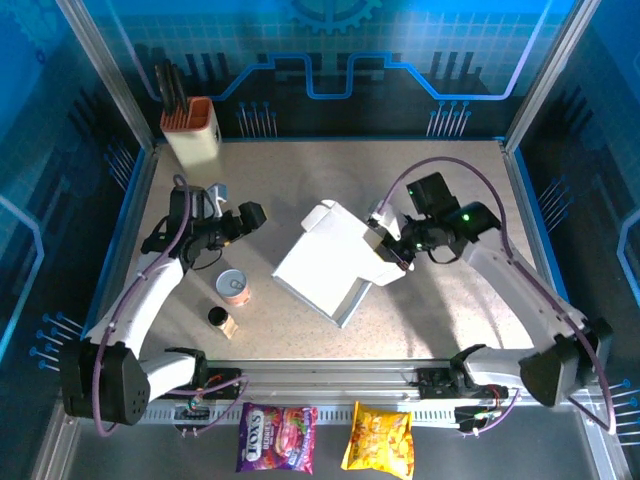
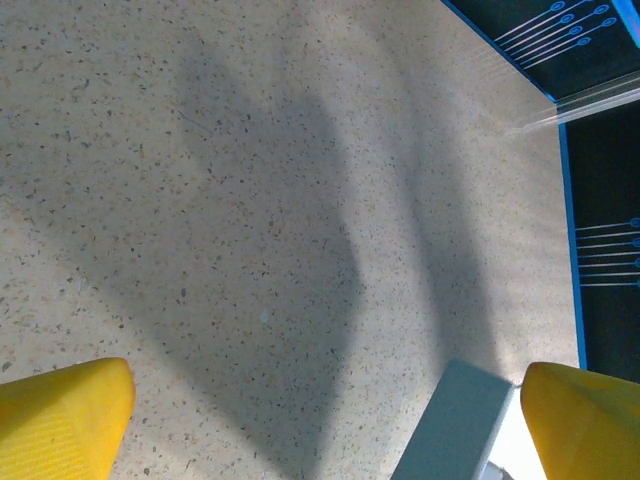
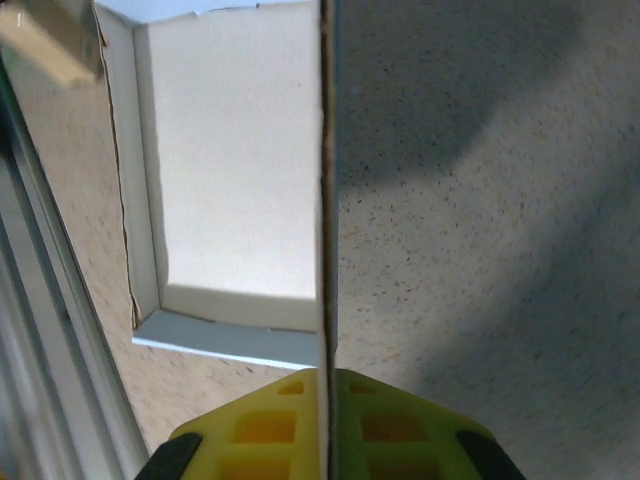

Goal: Fold the paper box

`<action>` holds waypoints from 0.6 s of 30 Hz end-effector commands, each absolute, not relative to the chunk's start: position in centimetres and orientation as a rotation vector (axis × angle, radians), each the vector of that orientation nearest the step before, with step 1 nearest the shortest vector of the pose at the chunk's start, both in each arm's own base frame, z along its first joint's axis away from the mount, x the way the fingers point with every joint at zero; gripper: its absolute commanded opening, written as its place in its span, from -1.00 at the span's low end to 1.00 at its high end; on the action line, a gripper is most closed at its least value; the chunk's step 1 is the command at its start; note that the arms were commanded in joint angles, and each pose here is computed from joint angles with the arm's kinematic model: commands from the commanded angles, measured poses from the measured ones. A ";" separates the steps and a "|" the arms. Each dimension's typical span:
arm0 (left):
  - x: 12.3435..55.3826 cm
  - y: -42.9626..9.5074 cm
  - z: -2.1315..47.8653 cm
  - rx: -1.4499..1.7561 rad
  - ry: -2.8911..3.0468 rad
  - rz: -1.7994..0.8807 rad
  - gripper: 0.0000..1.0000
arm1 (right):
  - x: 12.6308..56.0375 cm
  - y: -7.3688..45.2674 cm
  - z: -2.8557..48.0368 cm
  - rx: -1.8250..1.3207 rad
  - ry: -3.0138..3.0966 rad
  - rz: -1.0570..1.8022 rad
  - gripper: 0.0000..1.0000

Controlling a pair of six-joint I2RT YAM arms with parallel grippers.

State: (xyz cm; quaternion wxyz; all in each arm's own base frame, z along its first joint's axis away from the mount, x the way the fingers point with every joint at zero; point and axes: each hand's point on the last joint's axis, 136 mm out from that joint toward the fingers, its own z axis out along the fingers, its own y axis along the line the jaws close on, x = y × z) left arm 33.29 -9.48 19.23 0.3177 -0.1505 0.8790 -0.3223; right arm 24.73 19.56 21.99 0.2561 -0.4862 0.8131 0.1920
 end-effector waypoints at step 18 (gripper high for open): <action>32.3 -7.4 18.6 -0.541 2.132 -1.150 1.00 | 31.2 23.3 20.0 -2.079 2.044 0.312 -1.00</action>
